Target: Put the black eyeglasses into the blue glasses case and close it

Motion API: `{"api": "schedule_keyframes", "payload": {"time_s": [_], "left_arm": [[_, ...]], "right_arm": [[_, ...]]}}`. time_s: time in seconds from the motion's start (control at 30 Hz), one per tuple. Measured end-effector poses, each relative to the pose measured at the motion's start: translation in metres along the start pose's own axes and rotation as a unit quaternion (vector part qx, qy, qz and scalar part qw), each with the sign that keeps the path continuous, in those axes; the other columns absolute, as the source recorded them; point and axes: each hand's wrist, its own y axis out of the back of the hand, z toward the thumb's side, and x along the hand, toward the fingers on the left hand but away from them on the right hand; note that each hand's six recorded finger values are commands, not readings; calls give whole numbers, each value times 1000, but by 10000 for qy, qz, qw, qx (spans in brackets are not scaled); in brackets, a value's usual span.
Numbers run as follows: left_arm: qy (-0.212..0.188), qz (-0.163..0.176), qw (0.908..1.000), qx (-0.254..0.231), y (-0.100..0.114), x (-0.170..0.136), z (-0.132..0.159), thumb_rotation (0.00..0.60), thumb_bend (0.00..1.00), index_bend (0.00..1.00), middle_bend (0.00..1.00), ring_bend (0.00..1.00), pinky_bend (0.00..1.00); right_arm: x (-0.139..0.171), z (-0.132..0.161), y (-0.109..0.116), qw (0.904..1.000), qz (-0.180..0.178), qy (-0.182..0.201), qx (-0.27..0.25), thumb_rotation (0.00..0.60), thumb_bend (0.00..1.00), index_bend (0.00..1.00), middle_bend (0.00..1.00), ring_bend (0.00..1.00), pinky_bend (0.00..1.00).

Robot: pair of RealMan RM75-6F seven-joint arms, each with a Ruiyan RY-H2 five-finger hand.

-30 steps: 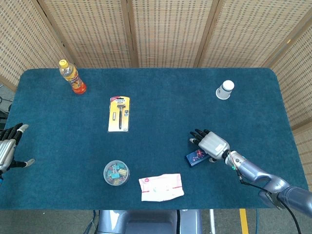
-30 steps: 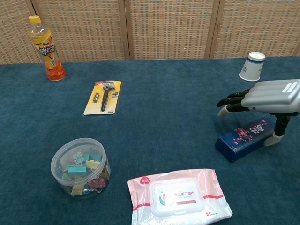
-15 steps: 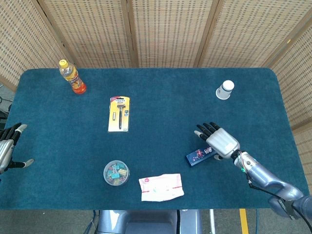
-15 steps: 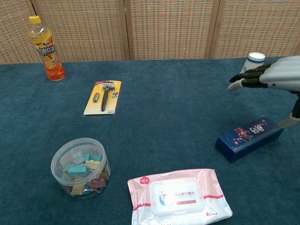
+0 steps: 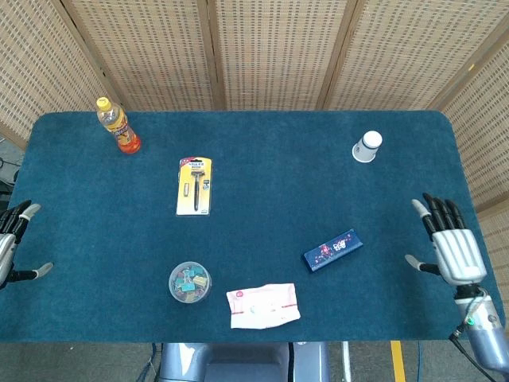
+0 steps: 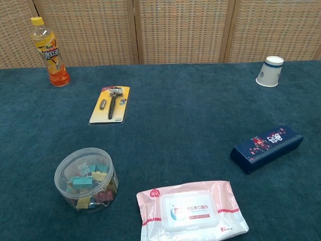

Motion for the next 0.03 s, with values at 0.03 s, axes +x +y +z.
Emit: {"api": "schedule_keyframes", "payload": {"time_s": [0.03], "left_arm": [[-47, 33, 10000, -10, 1, -2, 0, 600, 0, 0, 0, 0, 0]], "right_arm": [[7, -4, 0, 9999, -47, -102, -66, 600, 0, 0, 0, 0, 0]]}}
